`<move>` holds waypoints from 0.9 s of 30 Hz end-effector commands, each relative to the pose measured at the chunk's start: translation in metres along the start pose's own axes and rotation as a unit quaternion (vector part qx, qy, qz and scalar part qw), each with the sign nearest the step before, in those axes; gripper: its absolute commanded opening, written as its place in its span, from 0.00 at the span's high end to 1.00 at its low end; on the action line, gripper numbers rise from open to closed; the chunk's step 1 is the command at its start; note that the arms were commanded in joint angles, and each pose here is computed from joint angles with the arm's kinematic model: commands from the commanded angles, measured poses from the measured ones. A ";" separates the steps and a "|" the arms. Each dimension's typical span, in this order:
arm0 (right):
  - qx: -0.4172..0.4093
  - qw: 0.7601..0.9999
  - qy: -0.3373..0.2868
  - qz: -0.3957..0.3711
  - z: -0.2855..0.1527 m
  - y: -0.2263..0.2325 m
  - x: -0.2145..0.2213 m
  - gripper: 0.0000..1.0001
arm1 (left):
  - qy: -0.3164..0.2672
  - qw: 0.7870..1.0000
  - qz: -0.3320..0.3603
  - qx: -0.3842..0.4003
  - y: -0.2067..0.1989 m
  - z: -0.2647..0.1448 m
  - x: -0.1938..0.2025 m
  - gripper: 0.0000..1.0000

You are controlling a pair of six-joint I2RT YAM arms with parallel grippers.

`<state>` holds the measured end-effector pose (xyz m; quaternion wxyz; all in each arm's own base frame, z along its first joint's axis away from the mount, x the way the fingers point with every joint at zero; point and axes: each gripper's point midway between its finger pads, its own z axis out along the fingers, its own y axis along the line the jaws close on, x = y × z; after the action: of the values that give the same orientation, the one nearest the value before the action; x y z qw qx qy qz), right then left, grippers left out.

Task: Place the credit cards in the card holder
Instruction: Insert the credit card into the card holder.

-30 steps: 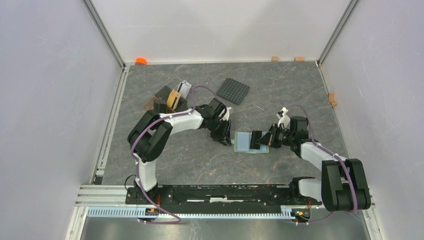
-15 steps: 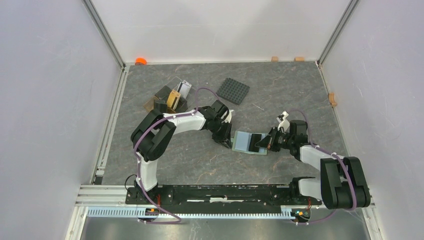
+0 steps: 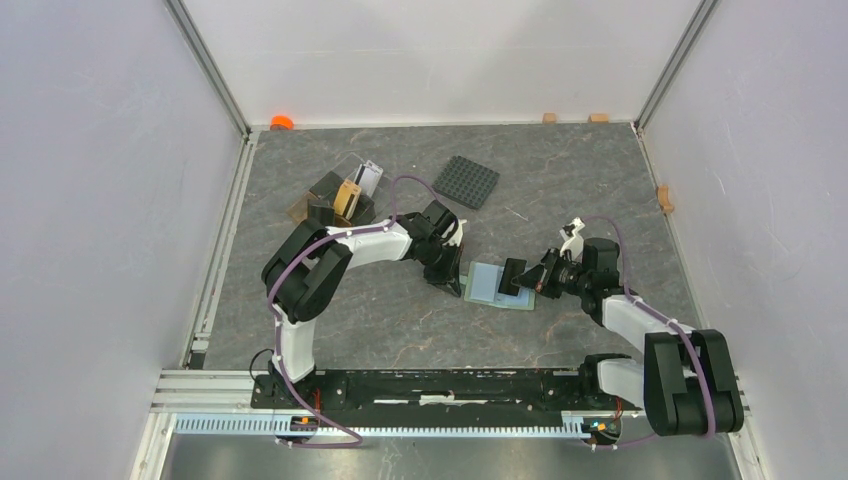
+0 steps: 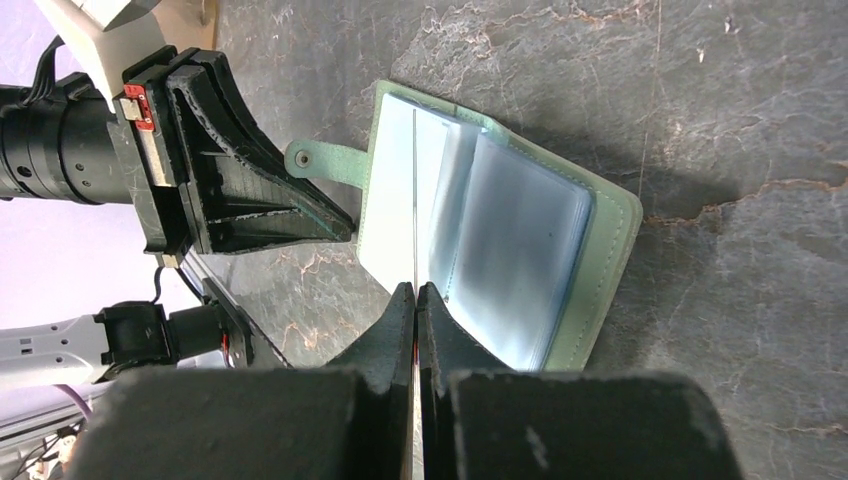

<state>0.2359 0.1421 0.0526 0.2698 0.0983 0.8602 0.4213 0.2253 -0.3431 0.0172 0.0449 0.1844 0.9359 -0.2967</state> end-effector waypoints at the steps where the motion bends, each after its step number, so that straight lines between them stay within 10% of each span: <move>1: -0.006 1.000 -0.018 0.003 0.003 0.000 -0.007 1.00 | -0.007 1.000 0.001 -0.001 -0.005 -0.001 -0.007 0.97; 27: -0.028 0.999 -0.017 0.034 0.010 0.003 0.002 1.00 | -0.002 1.000 -0.002 0.005 -0.007 0.001 -0.006 0.98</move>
<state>0.2337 0.1494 0.0389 0.2509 0.1380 0.8494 0.4432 0.2261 -0.3446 0.0171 0.0441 0.1848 0.9354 -0.2984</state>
